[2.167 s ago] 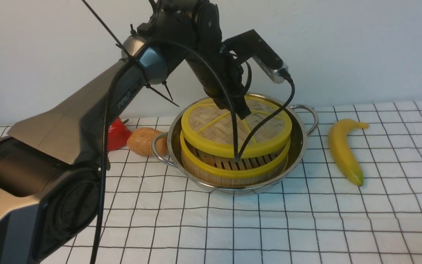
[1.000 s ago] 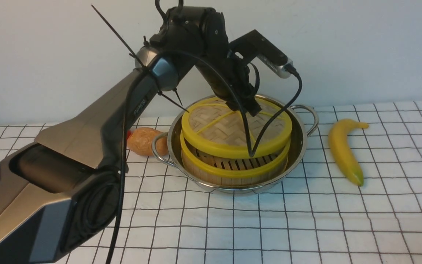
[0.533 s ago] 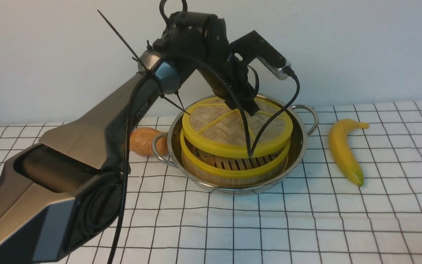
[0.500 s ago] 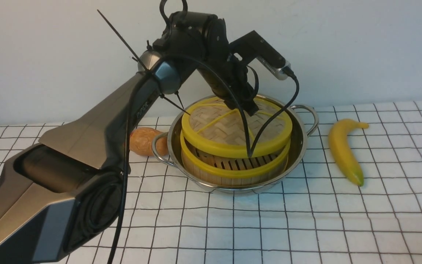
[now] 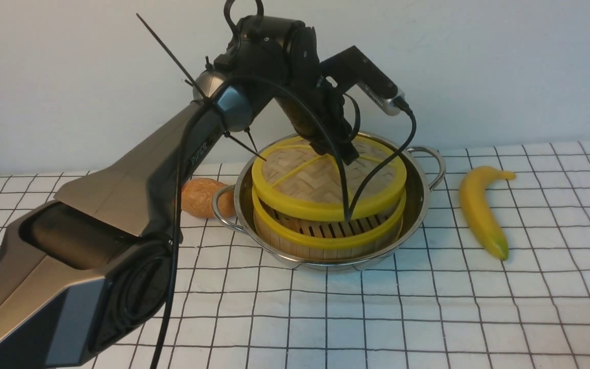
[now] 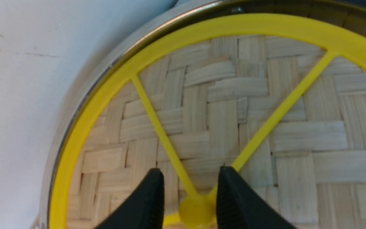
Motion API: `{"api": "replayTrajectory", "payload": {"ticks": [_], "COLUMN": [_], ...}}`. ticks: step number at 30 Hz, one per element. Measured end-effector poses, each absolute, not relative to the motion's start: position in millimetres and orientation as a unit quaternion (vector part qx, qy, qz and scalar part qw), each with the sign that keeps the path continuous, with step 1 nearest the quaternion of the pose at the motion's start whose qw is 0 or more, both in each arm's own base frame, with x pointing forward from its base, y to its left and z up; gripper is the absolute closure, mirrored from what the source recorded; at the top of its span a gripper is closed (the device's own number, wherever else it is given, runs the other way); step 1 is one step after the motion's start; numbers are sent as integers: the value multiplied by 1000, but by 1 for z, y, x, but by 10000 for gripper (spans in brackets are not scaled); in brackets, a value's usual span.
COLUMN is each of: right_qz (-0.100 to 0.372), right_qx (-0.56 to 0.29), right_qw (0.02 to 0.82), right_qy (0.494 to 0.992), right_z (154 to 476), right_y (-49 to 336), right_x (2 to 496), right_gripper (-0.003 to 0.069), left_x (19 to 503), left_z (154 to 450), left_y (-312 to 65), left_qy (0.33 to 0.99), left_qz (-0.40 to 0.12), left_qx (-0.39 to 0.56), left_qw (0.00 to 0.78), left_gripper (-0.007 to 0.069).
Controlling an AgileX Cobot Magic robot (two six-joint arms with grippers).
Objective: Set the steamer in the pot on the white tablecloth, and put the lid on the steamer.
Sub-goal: 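Place the yellow bamboo steamer lid onto the steamer in the pot with the left gripper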
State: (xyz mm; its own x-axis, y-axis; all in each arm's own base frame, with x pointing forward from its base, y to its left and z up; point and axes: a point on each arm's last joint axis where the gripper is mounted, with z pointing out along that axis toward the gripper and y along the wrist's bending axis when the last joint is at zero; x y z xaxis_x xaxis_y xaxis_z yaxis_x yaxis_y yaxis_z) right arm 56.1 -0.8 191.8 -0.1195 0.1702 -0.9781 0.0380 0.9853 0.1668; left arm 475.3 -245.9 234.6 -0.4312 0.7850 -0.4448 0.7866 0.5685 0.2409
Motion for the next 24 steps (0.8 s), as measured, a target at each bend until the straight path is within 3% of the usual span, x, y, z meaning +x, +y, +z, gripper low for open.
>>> {"api": "replayTrajectory", "payload": {"ticks": [10, 24], "right_qz": [50, 50], "right_qx": [70, 70], "right_qw": [660, 660], "right_qy": [746, 746], "right_z": [192, 192], "right_y": [-1, -1], "right_x": [56, 56], "right_gripper": [416, 416], "left_x": [473, 469], "left_z": [233, 237], "left_y": [-245, -243], "left_qy": [851, 856], "left_qz": [-3, -4], "left_qx": [463, 464], "left_qw": [247, 228], "left_gripper": [487, 491]}}
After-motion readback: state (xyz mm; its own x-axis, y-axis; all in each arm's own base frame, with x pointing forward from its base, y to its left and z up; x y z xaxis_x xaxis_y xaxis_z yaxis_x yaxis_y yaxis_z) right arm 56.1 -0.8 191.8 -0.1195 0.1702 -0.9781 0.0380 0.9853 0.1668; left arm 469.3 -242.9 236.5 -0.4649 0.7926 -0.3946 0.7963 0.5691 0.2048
